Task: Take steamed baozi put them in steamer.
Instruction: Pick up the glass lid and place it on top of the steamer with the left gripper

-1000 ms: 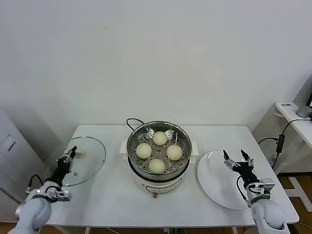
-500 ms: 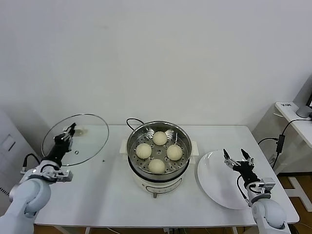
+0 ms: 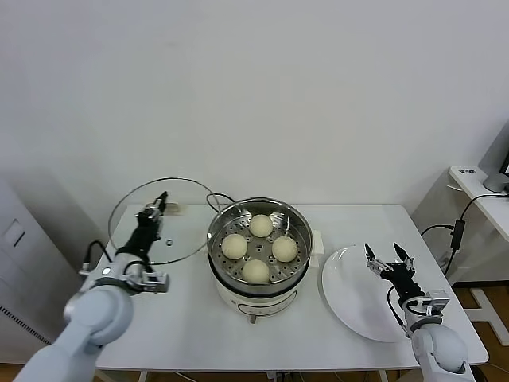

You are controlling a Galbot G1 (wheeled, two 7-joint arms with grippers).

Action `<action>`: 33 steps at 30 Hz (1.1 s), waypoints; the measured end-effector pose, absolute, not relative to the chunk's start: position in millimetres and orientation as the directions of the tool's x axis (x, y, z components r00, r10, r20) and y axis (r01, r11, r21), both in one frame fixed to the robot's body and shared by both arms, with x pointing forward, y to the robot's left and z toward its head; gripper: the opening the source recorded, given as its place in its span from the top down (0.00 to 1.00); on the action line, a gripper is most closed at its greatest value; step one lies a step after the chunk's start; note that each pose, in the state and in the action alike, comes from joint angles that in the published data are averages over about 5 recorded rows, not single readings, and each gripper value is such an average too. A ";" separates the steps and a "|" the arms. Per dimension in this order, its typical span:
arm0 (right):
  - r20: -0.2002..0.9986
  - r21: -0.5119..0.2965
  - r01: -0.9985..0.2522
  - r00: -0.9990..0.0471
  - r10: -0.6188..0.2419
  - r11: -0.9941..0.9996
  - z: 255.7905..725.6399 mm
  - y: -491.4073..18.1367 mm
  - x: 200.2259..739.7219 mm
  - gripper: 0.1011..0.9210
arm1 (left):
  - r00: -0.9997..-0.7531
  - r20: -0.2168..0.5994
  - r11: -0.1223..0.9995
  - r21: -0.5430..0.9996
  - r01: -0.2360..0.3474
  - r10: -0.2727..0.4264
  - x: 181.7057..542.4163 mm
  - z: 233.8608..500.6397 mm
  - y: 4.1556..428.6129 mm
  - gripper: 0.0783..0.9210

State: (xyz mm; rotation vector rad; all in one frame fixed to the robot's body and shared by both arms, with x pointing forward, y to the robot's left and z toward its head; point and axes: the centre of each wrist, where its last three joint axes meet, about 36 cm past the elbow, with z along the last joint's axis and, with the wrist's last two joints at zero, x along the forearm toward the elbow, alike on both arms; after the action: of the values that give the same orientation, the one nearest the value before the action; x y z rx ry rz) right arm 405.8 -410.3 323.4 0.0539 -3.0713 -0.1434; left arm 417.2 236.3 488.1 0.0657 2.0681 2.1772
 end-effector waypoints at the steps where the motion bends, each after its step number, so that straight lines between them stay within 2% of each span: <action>1: 0.065 0.093 -0.031 -0.997 -0.038 0.995 323.3 -411.0 405.7 0.12 | -0.990 -0.062 -0.043 0.997 -0.068 0.129 416.9 488.1 228.8 0.96; 17: 0.079 0.095 -0.035 -0.996 -0.043 0.995 314.3 -409.5 401.2 0.12 | -0.982 -0.049 0.008 0.999 -0.048 0.182 414.5 477.6 130.1 0.96; 33: 0.084 0.094 -0.039 -0.995 -0.047 0.995 307.2 -408.9 399.7 0.12 | -0.979 -0.023 0.013 1.000 -0.020 0.200 414.3 461.1 76.0 0.96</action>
State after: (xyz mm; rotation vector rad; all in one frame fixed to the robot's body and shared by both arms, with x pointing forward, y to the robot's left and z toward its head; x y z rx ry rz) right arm 399.7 -408.9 307.2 0.0654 -3.0509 -0.1416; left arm 414.3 76.0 461.1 0.1902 2.1169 2.0939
